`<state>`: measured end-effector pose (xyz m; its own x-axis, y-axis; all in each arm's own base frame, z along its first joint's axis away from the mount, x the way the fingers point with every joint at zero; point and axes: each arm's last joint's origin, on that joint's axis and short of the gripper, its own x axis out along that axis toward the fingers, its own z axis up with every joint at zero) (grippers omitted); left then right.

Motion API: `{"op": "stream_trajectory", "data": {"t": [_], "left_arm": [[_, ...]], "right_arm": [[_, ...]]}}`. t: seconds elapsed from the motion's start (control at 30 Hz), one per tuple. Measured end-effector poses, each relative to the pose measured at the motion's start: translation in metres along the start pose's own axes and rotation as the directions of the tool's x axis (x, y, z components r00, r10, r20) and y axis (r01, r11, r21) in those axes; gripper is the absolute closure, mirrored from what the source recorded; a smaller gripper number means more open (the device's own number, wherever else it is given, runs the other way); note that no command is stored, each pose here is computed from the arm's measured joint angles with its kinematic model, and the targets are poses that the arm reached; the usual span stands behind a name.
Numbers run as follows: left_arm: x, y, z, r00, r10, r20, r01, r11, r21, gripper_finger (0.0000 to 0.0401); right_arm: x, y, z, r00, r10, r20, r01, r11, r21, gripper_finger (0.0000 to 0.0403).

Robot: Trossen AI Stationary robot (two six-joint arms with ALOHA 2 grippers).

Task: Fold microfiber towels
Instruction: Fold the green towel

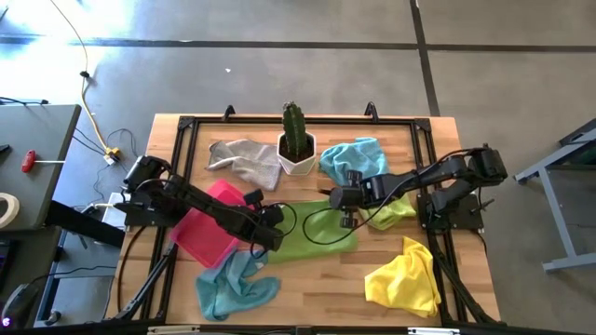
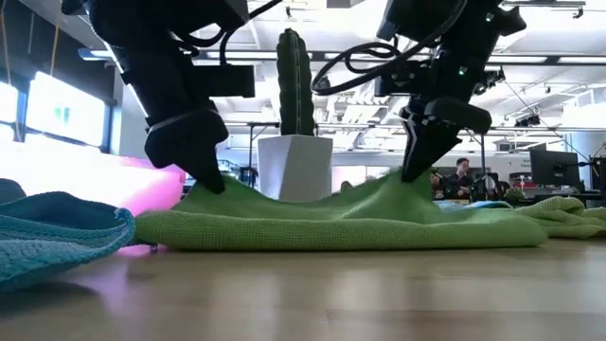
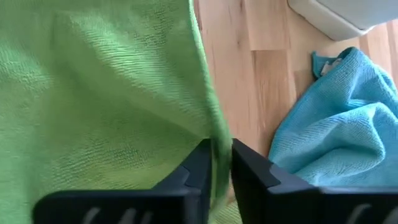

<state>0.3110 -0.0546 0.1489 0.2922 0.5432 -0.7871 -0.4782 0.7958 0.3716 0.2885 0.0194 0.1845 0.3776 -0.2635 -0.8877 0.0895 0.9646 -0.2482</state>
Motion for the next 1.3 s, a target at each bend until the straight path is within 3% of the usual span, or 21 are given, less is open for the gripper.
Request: {"op": "stream_trajectory", "data": {"t": [0.13, 0.23, 0.33, 0.47, 0.8, 0.93, 1.07, 1.2, 1.3], "left_arm": [[0.0, 0.0, 0.0, 1.0, -0.001, -0.001, 0.001, 1.0, 0.011, 0.0401], [0.0, 0.0, 0.0, 1.0, -0.003, -0.002, 0.003, 1.0, 0.015, 0.0401], [0.0, -0.001, -0.001, 0.999, -0.027, -0.021, 0.027, 0.999, 0.021, 0.0399], [0.0, -0.001, -0.002, 0.999, -0.037, -0.034, 0.038, 0.999, 0.023, 0.0385], [-0.001, 0.002, -0.005, 0.997, -0.035, -0.073, 0.038, 0.998, 0.047, 0.0257], [-0.011, 0.001, 0.006, 0.994, -0.067, -0.09, 0.071, 0.997, 0.042, 0.0219], [-0.025, -0.006, 0.021, 0.975, -0.195, -0.105, 0.203, 0.977, 0.07, 0.0211], [-0.031, -0.02, 0.02, 0.942, -0.327, -0.083, 0.336, 0.927, 0.165, 0.0216], [-0.029, -0.026, 0.013, 0.936, -0.345, -0.075, 0.353, 0.906, 0.233, 0.0221]], "right_arm": [[0.0, -0.002, -0.004, 0.998, -0.061, -0.032, 0.06, 0.997, -0.047, 0.0296], [-0.002, -0.004, -0.006, 0.993, -0.108, -0.045, 0.109, 0.994, 0.031, 0.0271], [-0.003, -0.001, -0.003, 0.998, -0.052, -0.021, 0.055, 0.988, 0.142, 0.0262], [-0.006, 0.01, -0.004, 1.0, 0.006, -0.016, -0.002, 0.978, 0.208, 0.0261], [-0.022, 0.039, -0.009, 0.998, 0.053, 0.017, -0.056, 0.957, 0.284, 0.0261], [-0.04, 0.04, -0.016, 0.997, 0.076, 0.01, -0.074, 0.924, 0.375, 0.0261], [-0.055, 0.04, -0.025, 0.996, 0.084, 0.008, -0.078, 0.882, 0.465, 0.0261], [-0.044, 0.051, -0.038, 0.992, 0.108, 0.07, -0.129, 0.836, 0.533, 0.0261], [-0.031, 0.057, -0.048, 0.982, 0.161, 0.102, -0.189, 0.779, 0.597, 0.0261]]}}
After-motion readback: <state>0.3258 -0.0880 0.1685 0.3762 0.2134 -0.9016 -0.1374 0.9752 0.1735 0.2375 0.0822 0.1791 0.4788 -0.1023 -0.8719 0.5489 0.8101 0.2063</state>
